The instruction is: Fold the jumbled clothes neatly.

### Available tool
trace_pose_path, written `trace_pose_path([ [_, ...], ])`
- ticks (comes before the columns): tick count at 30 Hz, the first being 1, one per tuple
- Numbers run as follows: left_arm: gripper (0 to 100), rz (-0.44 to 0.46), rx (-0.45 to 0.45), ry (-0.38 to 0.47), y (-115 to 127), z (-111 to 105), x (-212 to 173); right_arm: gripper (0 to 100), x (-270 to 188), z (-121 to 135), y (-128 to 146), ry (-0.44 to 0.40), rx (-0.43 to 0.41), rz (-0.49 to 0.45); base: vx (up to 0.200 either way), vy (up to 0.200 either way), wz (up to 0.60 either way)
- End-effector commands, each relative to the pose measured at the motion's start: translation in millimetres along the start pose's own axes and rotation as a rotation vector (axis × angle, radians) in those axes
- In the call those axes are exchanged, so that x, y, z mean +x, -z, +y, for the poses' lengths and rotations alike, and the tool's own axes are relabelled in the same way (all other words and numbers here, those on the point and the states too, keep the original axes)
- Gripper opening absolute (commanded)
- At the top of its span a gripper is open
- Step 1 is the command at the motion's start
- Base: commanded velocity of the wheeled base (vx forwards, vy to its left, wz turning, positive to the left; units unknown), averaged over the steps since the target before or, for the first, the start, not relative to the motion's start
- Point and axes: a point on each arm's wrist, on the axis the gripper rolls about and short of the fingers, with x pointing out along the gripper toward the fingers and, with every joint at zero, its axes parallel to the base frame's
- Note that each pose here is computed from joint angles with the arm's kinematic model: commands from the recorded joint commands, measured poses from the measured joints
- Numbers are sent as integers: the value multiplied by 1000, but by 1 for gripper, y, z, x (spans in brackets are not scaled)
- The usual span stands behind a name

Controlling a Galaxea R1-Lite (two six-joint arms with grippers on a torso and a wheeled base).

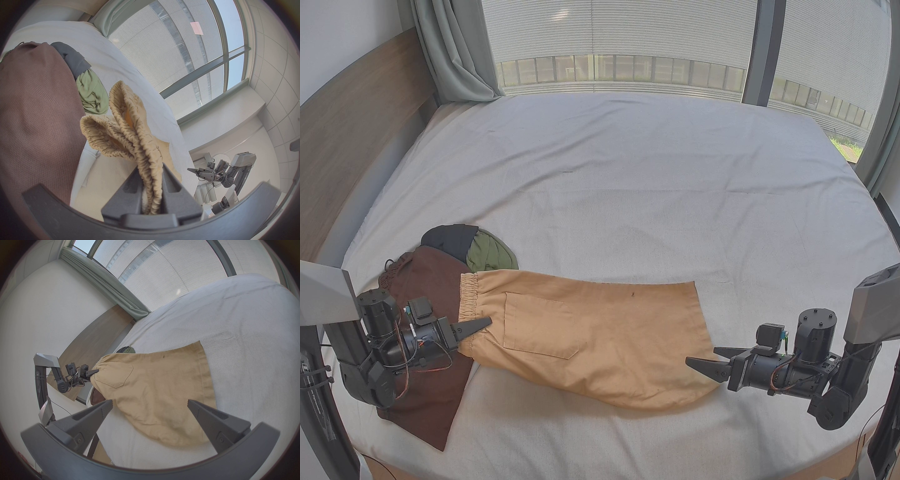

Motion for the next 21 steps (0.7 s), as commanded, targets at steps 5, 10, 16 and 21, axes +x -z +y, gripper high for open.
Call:
trace_pose_path([
  [5, 0, 16, 19, 29, 3, -12, 9, 100, 0, 0, 0, -1, 0, 1, 0, 0, 0],
  [10, 0, 21, 26, 34, 4, -16, 14, 100, 0, 0, 0, -2, 0, 0, 0, 0, 0],
  [16, 0, 31, 41, 38, 11, -26, 26, 100, 0, 0, 0, -1, -2, -2, 0, 0, 0],
  [21, 0, 43, 46, 55, 13, -30, 31, 100, 0, 0, 0, -2, -2, -2, 0, 0, 0],
])
